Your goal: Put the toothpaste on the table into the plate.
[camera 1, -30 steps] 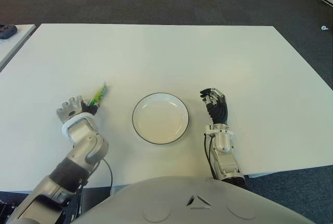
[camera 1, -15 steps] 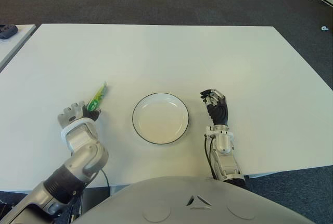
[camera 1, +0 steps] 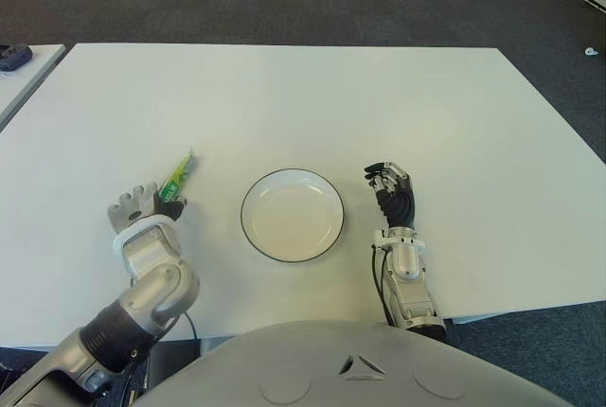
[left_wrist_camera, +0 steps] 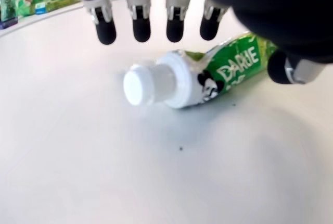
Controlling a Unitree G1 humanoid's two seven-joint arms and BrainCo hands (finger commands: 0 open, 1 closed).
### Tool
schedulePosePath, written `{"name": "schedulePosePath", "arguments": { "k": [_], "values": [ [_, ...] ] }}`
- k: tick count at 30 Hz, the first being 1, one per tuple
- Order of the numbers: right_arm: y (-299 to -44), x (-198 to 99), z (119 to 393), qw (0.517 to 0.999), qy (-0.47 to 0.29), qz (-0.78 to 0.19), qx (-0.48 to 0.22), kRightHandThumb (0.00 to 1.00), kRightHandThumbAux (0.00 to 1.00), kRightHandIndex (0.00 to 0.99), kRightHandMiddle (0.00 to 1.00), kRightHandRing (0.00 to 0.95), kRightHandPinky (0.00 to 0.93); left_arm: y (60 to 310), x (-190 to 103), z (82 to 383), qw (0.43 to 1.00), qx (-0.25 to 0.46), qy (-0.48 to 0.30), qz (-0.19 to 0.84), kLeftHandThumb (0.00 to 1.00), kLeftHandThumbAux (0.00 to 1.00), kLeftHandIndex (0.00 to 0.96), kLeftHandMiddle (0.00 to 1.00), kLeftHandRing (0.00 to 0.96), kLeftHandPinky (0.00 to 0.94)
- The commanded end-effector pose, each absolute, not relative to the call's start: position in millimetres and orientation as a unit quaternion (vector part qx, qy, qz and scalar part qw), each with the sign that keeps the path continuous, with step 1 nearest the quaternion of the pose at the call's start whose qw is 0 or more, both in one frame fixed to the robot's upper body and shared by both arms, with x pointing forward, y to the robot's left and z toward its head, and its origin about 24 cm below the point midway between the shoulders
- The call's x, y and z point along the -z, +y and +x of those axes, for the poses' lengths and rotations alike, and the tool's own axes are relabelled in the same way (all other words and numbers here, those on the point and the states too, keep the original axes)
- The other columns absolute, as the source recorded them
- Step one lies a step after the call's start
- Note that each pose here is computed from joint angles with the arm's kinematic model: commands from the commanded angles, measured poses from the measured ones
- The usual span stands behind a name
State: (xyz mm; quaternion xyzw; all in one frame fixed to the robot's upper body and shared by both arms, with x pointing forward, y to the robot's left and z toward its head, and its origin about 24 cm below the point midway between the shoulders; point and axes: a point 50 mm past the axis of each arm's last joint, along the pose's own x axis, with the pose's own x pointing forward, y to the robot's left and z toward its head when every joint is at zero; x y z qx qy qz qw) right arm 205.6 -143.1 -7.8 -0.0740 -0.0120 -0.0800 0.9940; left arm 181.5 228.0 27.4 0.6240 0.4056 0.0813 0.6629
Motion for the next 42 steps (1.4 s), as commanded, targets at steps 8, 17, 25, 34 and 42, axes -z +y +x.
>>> {"name": "schedulePosePath", "arguments": {
  "k": [8,17,25,34,42],
  "values": [
    [-142.1,8.8,204.1,0.994,0.000,-0.071,0.082,0.705,0.729,0.427,0.454,0.445,0.436,221.3,-22.8,189.6,0.661,-0.081,0.371,0.647,0.521,0.221,0.000,0.000,0.000,0.000],
    [-141.5,8.8,203.5,0.994,0.000,-0.071,0.085,0.705,0.729,0.427,0.457,0.450,0.446,214.0,-9.5,199.9,0.660,-0.066,0.356,0.658,0.536,0.218,0.000,0.002,0.000,0.000],
    [-141.6,9.7,203.3,0.994,0.004,-0.069,0.088,0.705,0.729,0.427,0.457,0.449,0.439,211.3,18.3,211.6,0.650,-0.054,0.348,0.673,0.568,0.250,0.000,0.012,0.000,0.000],
    [-142.2,9.8,202.5,0.993,0.009,-0.071,0.095,0.705,0.730,0.426,0.444,0.431,0.424,217.6,57.4,217.2,0.633,-0.040,0.369,0.679,0.584,0.302,0.000,0.000,0.000,0.006],
    [-144.2,9.0,201.7,0.993,0.008,-0.070,0.093,0.704,0.730,0.426,0.452,0.435,0.434,229.4,86.9,212.8,0.622,-0.035,0.396,0.674,0.588,0.344,0.009,0.004,0.000,0.032]
  ]
}}
